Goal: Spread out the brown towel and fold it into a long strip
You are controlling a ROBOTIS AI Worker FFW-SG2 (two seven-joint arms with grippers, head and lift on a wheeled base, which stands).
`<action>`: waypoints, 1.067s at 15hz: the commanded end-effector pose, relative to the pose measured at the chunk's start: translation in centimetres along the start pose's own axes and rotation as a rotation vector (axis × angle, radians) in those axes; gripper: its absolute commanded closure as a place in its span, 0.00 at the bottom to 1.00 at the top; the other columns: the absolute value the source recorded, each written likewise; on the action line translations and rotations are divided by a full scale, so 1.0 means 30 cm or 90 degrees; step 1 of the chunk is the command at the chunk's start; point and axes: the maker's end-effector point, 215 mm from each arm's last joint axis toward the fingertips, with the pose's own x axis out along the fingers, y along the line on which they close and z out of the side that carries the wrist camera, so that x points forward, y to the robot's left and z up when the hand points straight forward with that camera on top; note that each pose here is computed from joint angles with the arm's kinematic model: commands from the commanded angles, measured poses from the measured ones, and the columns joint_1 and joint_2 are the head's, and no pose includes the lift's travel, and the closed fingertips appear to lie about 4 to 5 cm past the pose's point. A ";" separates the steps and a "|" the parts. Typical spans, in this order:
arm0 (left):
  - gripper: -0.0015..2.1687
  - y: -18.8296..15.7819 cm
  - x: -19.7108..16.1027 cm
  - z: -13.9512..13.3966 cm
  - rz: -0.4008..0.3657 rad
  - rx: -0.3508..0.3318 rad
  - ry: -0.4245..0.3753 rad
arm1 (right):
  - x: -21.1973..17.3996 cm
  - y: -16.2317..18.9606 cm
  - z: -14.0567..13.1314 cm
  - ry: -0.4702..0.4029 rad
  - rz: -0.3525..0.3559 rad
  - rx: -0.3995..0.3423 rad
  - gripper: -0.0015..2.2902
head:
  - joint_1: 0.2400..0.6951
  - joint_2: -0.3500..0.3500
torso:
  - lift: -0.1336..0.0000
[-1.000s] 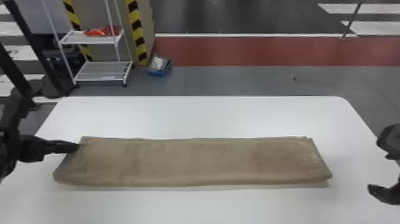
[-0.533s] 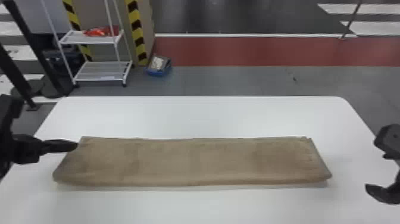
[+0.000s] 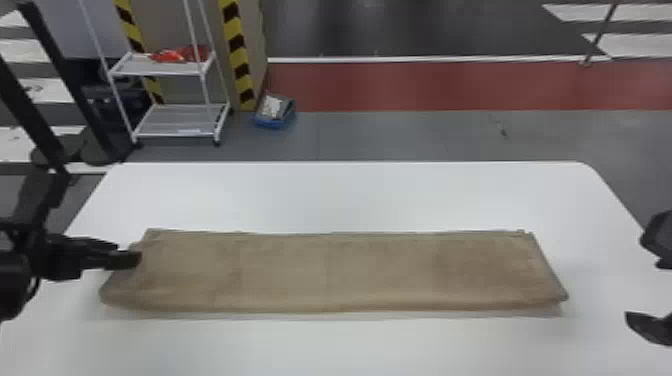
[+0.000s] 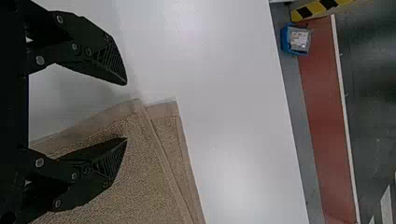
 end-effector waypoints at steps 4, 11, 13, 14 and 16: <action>0.18 -0.006 0.013 0.028 -0.008 0.002 -0.014 | -0.001 -0.001 -0.004 0.002 0.000 0.000 0.06 | 1.00 0.55 | 0.08; 0.25 -0.026 0.053 0.023 -0.024 0.002 -0.003 | -0.003 -0.006 -0.008 0.002 -0.001 0.003 0.06 | 1.00 0.54 | 0.08; 0.25 -0.025 0.056 0.025 -0.024 0.004 -0.004 | -0.004 -0.007 -0.009 0.002 -0.002 0.004 0.06 | 1.00 0.53 | 0.08; 0.33 -0.022 0.054 0.027 -0.022 0.003 -0.005 | -0.004 -0.007 -0.009 0.002 -0.002 0.004 0.06 | 1.00 0.53 | 0.08; 0.34 -0.020 0.046 0.036 -0.021 0.002 -0.012 | -0.001 -0.006 -0.009 0.003 -0.002 0.003 0.06 | 1.00 0.53 | 0.08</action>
